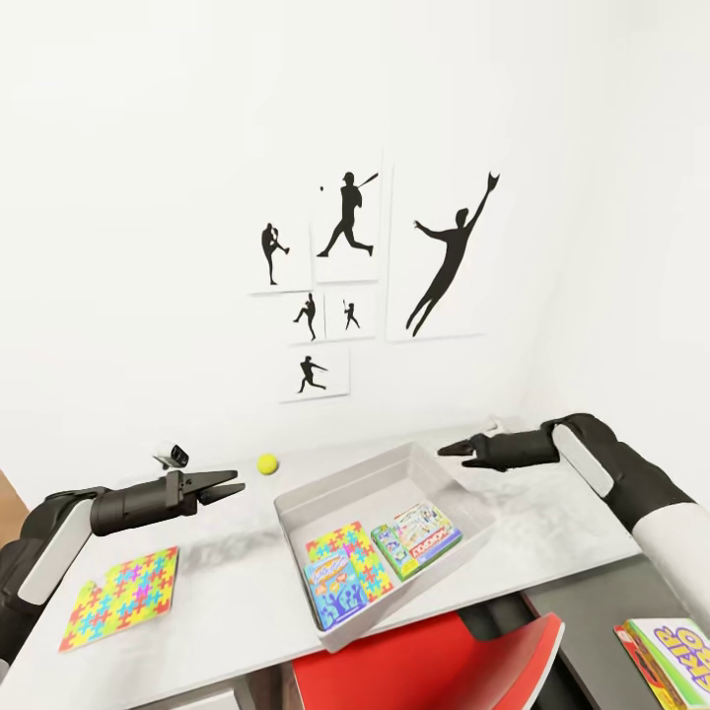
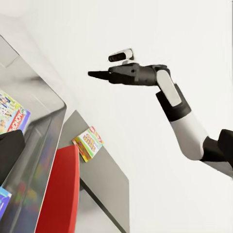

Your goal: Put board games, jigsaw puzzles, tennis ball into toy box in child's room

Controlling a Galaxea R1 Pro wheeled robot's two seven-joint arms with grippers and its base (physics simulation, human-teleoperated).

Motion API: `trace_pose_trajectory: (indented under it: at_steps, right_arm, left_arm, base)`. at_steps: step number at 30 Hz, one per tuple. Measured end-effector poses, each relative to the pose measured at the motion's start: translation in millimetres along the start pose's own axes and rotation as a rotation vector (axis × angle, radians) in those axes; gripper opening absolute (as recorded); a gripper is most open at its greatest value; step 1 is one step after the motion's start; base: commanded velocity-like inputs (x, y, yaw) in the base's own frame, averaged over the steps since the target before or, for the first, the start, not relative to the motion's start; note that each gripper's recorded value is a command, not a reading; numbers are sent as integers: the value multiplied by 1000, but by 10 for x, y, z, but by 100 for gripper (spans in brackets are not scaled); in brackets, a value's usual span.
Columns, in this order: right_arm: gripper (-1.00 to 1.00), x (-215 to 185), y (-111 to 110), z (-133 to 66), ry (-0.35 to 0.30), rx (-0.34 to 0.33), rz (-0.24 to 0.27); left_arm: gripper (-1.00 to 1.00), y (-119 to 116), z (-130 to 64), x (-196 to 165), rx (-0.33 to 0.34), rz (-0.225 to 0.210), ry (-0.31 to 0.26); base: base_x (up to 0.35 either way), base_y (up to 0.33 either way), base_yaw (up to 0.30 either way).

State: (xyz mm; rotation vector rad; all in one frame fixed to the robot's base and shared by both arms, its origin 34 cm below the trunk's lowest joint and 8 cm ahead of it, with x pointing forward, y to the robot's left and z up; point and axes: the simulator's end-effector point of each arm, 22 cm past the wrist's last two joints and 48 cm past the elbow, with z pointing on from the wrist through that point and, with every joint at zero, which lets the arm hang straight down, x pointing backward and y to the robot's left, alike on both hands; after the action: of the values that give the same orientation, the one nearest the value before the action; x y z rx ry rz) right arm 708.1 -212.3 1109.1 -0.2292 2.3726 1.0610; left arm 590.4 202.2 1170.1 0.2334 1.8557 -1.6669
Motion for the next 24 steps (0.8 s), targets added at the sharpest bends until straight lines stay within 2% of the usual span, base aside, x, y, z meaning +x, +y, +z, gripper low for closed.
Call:
trace_pose_trajectory:
  at_steps: [1,4,6,8,10,12,14,18,24]
  right_arm:
    - [100,-1,14,-55,-20,-17,5]
    - [100,50,182,-351,-138,-133,12]
    - [100,59,243,-476,-191,-168,3]
    - [100,92,309,-736,-309,-221,-22]
    - [100,124,336,-873,-367,-244,-36]
    - [100,234,405,-1069,-451,-284,-68]
    - [100,380,517,-1126,-500,-333,-93]
    - [100,543,660,-1119,-559,-397,-118]
    - [100,749,765,-1129,-616,-448,-166]
  left_arm:
    - [100,-10,-2,-3,1,1,-1]
    - [100,-39,-6,-12,5,5,-3]
    - [100,-54,-8,-17,6,8,-4]
    - [100,-70,-12,-22,6,12,-5]
    - [100,-83,-13,-26,6,15,-5]
    - [100,-99,-15,-29,7,18,-5]
    - [100,-116,-18,-34,8,22,-6]
    - [100,-150,-22,-43,12,28,-8]
    - [100,-197,-29,-54,14,37,-9]
  base:
    - [0,0,0]
    - [0,0,0]
    - [0,0,0]
    - [0,0,0]
    - [0,0,0]
    - [0,0,0]
    - [0,0,0]
    - [0,0,0]
    - [0,0,0]
